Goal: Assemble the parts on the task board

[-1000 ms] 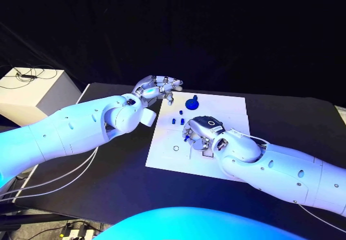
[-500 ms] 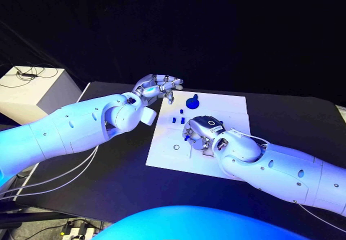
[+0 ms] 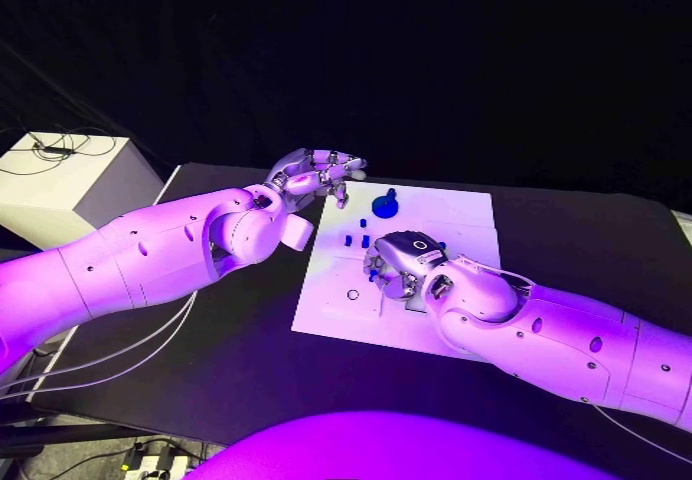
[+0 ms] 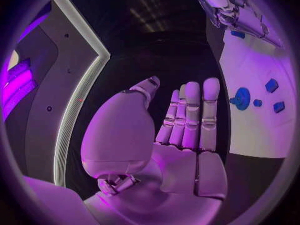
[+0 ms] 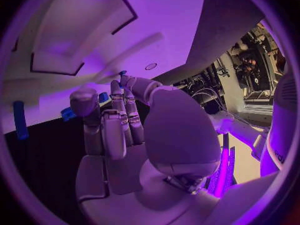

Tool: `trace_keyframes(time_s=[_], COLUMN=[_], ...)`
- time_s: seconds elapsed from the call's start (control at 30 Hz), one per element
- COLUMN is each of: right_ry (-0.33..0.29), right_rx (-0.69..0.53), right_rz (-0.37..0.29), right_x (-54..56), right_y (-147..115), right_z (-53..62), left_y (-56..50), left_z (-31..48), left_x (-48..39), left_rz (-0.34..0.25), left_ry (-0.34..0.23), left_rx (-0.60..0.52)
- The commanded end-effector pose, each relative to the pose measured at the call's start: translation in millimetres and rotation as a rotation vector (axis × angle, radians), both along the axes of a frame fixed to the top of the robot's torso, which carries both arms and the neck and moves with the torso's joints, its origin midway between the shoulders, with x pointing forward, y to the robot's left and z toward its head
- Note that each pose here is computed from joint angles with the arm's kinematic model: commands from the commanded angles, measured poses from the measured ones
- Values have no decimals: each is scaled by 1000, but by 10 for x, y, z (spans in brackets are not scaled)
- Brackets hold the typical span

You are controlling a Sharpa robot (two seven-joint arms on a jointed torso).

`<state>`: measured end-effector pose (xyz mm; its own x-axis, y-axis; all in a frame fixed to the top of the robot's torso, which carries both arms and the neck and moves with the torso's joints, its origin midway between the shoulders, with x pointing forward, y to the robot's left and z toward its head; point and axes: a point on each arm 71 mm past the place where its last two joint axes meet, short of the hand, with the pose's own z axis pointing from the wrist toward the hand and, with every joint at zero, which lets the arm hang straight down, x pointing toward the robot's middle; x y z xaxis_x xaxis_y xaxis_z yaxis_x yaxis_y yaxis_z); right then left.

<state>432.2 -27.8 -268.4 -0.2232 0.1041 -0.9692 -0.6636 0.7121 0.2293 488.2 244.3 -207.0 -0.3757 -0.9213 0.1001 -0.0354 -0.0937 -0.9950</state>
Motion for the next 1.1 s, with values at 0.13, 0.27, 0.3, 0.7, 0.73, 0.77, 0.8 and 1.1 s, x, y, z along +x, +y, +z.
trace_keyframes(time_s=[0.13,0.27,0.3,0.7,0.73,0.77,0.8,1.1], right_ry=[26,32,33,39,37,36,34,16], right_rx=[-36,-32,-30,-20,-19,-17,-15,10], right_rz=[38,47,49,47,43,40,37,23], right_x=[-34,-45,-48,-77,-74,-72,-71,-60], right_y=[29,37,37,3,-3,-9,-13,-42], right_z=[-78,-85,-86,-91,-91,-90,-90,-75], left_y=[-25,-25,-24,-14,-14,-13,-12,-7], left_z=[14,13,13,12,11,11,11,8], left_x=[-7,-8,-9,-8,-8,-8,-8,-8], left_rz=[-28,-30,-31,-31,-31,-31,-31,-32], left_ry=[-6,-4,-4,-3,-3,-2,-2,1], left_rx=[-17,-17,-17,-16,-16,-15,-15,-14])
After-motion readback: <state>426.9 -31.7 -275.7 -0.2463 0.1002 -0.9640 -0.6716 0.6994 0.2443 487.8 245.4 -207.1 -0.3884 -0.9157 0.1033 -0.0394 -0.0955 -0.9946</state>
